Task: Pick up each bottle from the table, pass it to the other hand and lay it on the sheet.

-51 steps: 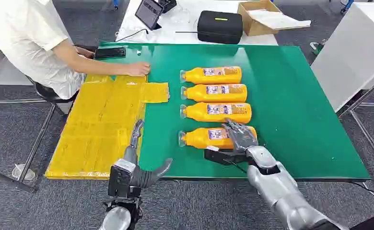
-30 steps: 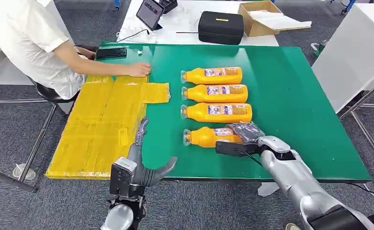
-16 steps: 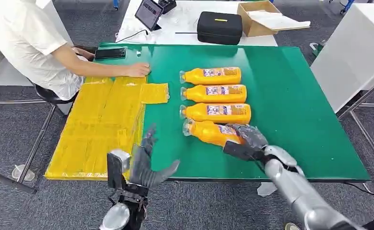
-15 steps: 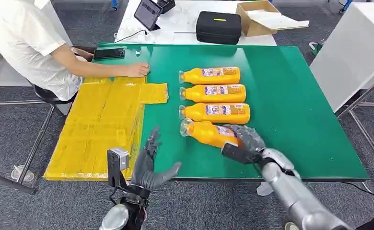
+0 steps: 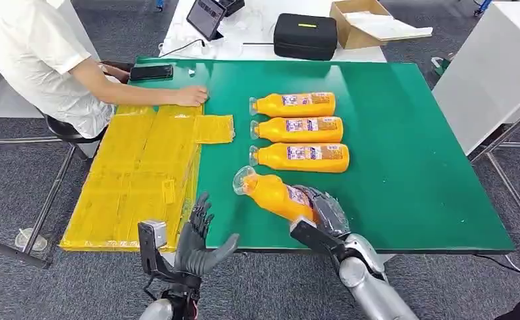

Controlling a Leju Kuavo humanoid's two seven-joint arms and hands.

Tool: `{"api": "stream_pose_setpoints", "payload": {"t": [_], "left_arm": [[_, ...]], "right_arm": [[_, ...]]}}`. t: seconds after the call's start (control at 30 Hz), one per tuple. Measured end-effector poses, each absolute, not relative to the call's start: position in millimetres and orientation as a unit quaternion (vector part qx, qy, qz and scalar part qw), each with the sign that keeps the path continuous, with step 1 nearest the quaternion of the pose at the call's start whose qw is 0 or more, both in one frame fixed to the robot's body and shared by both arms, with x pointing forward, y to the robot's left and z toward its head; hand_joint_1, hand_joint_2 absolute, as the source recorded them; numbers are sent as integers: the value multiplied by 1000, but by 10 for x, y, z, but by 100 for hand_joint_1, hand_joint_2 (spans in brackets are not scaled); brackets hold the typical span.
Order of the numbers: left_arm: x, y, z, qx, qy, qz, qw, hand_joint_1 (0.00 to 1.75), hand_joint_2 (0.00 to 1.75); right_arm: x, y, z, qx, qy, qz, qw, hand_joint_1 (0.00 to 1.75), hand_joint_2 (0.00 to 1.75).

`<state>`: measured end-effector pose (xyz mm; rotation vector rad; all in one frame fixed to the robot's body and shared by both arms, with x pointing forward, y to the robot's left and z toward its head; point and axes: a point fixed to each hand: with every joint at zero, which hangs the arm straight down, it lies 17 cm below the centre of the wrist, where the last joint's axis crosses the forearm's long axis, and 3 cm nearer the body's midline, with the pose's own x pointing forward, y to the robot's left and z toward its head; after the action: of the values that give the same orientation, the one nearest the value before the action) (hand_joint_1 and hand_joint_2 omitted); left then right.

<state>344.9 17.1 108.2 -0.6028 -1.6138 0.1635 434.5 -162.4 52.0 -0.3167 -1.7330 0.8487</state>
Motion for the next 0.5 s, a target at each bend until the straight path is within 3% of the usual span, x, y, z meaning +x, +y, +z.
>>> {"api": "stream_pose_setpoints", "payload": {"t": [0.5], "left_arm": [[3465,113,1211,-293,-713,65,633,0,175]], "right_arm": [[4140,-837,648,-24,-757,349,552,175,175]]}}
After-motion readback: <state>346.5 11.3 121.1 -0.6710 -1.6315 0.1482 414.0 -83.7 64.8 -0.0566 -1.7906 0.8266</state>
